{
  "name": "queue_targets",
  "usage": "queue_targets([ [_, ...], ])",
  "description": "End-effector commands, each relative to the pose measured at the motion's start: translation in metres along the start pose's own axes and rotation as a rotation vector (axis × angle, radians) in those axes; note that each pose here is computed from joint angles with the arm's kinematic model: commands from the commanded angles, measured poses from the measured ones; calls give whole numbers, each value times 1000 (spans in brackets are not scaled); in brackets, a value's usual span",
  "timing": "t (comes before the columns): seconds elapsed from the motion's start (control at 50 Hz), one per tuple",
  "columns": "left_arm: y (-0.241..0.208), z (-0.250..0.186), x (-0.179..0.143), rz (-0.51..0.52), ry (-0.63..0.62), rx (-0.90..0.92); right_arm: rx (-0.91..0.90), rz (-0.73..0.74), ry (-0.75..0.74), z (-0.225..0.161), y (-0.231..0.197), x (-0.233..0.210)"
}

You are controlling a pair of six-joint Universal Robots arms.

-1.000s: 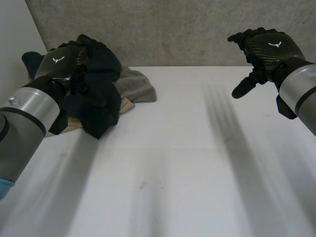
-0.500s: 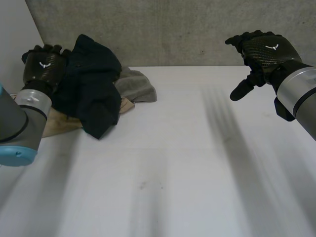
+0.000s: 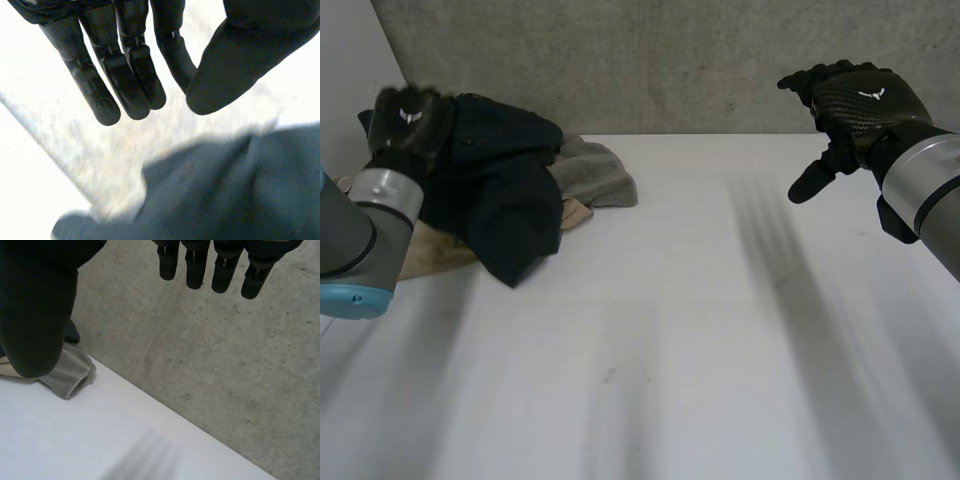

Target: Fold the laundry.

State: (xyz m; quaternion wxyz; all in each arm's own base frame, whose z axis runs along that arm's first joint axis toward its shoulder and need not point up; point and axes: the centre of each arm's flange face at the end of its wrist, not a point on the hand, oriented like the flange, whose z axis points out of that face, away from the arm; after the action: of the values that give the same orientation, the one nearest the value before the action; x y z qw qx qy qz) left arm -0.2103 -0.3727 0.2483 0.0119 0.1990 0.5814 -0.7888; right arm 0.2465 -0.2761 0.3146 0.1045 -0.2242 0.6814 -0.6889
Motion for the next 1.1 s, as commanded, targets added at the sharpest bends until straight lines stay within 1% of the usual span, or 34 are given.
queue_targets([
  [0.02,-75,-39,49,-340,158,114,11,-2,7,0,-4,2],
  [0.06,-83,-52,71,-381,225,109,15,-3,9,1,-5,3],
  [0.08,-92,-66,95,-404,305,109,19,-5,15,1,-5,4],
  [0.14,-102,-84,125,-416,398,104,28,-5,38,3,-6,12],
  [0.16,-103,-90,137,-404,427,96,28,-3,46,4,-6,15],
  [0.22,-99,-85,137,-368,414,88,36,-2,61,5,-7,22],
  [0.26,-94,-75,128,-306,372,83,38,-4,65,5,-8,23],
  [0.3,-86,-63,113,-245,316,75,46,-5,71,4,-11,25],
  [0.32,-70,-45,90,-169,237,52,48,-6,74,4,-11,26],
  [0.36,-52,-27,62,-104,159,21,50,-6,75,4,-12,26],
  [0.38,-31,-13,39,-51,99,-23,51,-6,75,4,-12,26],
  [0.42,-4,4,12,-15,38,-76,49,-6,74,4,-11,26],
  [0.44,4,9,5,-10,24,-90,49,-6,73,4,-11,26],
  [0.48,18,18,-6,-5,3,-109,49,-8,71,4,-11,25],
  [0.5,33,26,-14,-2,-2,-126,50,-6,71,4,-11,25],
  [0.56,56,37,-24,9,-3,-145,48,-7,71,4,-11,25],
  [0.58,71,42,-33,11,-5,-153,48,-7,71,4,-11,25],
  [0.66,103,53,-49,31,-25,-174,45,-8,69,5,-9,25],
  [0.74,122,65,-55,84,-44,-165,35,-8,67,7,-6,25],
  [0.82,132,69,-54,126,-31,-161,20,-10,65,10,0,24],
  [0.9,129,66,-42,119,-13,-162,8,-31,66,12,3,24],
  [0.94,113,66,-37,109,-9,-132,6,-45,66,12,4,24],
  [0.96,80,68,-31,86,-4,-59,5,-48,69,12,4,25],
  [1.02,26,65,-17,22,14,61,8,-51,71,12,3,26],
  [1.04,-2,60,-8,-29,31,128,9,-51,71,12,2,26],
  [1.1,-40,50,8,-114,69,210,18,-53,74,12,0,27],
])
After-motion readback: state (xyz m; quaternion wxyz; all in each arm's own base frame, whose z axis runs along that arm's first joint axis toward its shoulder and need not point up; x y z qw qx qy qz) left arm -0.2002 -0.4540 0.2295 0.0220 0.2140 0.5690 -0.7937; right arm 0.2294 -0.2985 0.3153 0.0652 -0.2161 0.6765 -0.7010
